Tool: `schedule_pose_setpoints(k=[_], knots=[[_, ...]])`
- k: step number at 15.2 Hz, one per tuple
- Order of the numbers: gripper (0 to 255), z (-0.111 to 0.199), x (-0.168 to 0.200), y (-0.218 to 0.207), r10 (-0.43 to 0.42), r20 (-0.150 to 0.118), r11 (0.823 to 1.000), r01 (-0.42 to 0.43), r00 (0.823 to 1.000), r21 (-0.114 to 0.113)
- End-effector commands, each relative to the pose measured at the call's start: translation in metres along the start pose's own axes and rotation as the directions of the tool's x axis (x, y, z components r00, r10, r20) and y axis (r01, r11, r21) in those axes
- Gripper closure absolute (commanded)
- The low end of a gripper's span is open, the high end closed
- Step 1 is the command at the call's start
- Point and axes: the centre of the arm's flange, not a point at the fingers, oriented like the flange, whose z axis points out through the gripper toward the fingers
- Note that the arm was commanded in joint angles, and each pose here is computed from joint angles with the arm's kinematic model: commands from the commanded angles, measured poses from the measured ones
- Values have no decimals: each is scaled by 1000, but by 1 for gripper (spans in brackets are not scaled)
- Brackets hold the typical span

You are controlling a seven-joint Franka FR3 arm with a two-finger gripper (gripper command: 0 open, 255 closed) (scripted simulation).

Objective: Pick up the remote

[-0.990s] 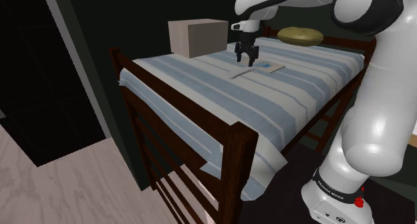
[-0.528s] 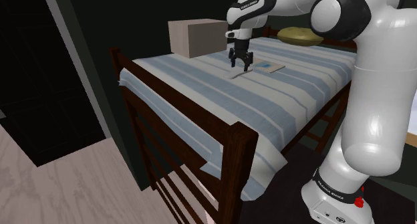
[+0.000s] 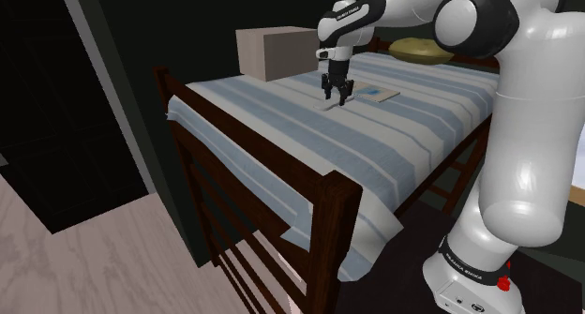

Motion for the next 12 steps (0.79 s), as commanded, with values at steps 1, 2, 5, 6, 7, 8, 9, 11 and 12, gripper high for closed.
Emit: schedule_pose_setpoints(k=[1,2,5,6,7,8,9,11,12], knots=[[255,1,0,0,1,0,1000,-1,1000,3],[255,2,0,0,1,0,1000,-1,1000,3],[255,2,1,0,1,0,1000,-1,1000,3],[255,2,-1,1,1,0,1000,-1,1000,3],[255,-4,0,1,1,0,1000,-1,1000,3],[255,-9,0,1,1,0,1000,-1,1000,3],[255,-14,0,1,1,0,1000,-1,1000,3],[255,-25,0,0,1,0,1000,-1,1000,3],[255,-30,0,0,1,0,1000,-1,1000,3]])
